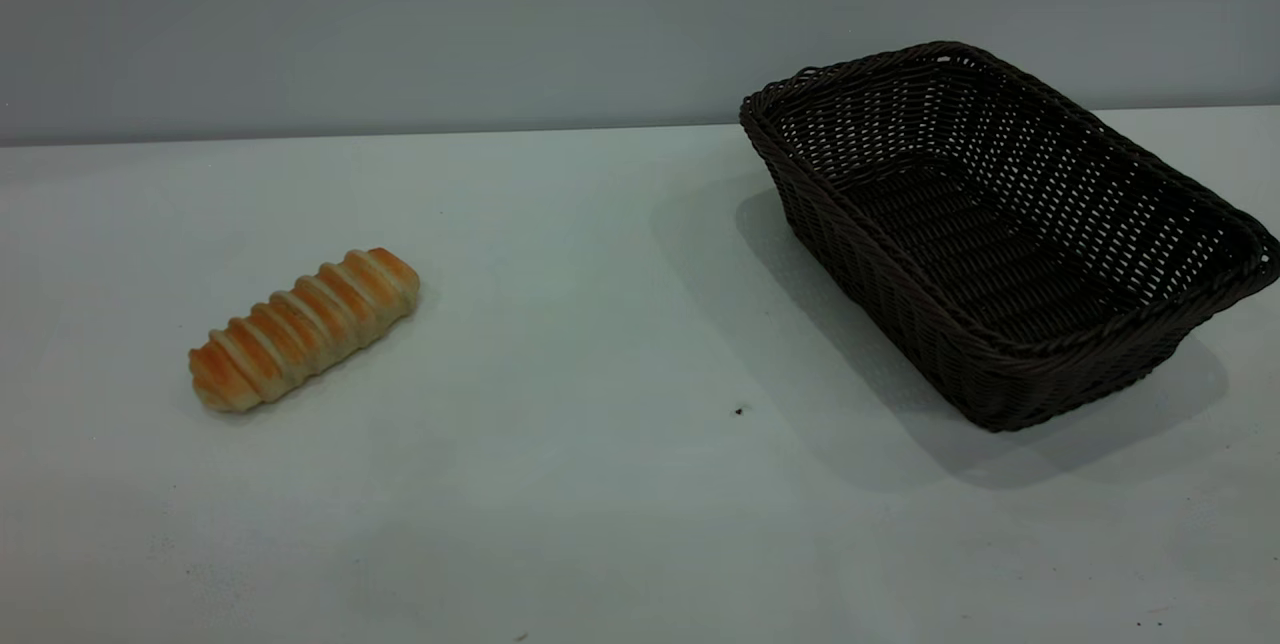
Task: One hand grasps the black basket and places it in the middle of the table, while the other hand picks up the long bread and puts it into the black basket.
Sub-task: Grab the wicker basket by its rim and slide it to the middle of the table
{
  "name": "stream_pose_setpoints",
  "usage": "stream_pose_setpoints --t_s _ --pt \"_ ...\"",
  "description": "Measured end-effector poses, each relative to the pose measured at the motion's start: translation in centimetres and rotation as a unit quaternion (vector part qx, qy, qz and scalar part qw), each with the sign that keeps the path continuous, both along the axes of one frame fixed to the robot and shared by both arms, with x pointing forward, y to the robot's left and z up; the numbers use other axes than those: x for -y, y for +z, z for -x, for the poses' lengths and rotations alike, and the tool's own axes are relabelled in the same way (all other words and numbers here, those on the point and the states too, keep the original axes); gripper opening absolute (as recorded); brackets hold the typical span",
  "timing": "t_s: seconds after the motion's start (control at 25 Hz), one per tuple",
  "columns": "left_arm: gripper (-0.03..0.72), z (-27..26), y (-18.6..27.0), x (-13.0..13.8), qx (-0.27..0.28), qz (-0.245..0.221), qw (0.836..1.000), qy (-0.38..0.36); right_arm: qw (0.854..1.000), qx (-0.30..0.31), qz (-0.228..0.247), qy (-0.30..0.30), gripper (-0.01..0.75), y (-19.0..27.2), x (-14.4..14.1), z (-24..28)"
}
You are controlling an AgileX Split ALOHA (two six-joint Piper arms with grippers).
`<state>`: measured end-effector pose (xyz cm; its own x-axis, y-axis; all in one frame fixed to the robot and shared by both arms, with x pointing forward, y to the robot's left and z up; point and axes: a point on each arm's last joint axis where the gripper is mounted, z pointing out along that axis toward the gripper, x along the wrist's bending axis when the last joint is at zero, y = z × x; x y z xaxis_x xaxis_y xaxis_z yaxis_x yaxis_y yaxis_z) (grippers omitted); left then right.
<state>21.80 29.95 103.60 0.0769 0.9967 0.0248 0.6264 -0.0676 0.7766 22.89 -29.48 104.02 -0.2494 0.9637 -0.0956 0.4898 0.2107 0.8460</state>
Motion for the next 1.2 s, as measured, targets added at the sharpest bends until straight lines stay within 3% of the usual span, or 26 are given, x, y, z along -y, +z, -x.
stream_pose_setpoints --t_s 1.2 --pt "0.591 -0.27 -0.24 0.02 0.003 0.001 1.0 0.0 1.0 0.0 0.0 0.0 0.438 0.0 0.0 0.0"
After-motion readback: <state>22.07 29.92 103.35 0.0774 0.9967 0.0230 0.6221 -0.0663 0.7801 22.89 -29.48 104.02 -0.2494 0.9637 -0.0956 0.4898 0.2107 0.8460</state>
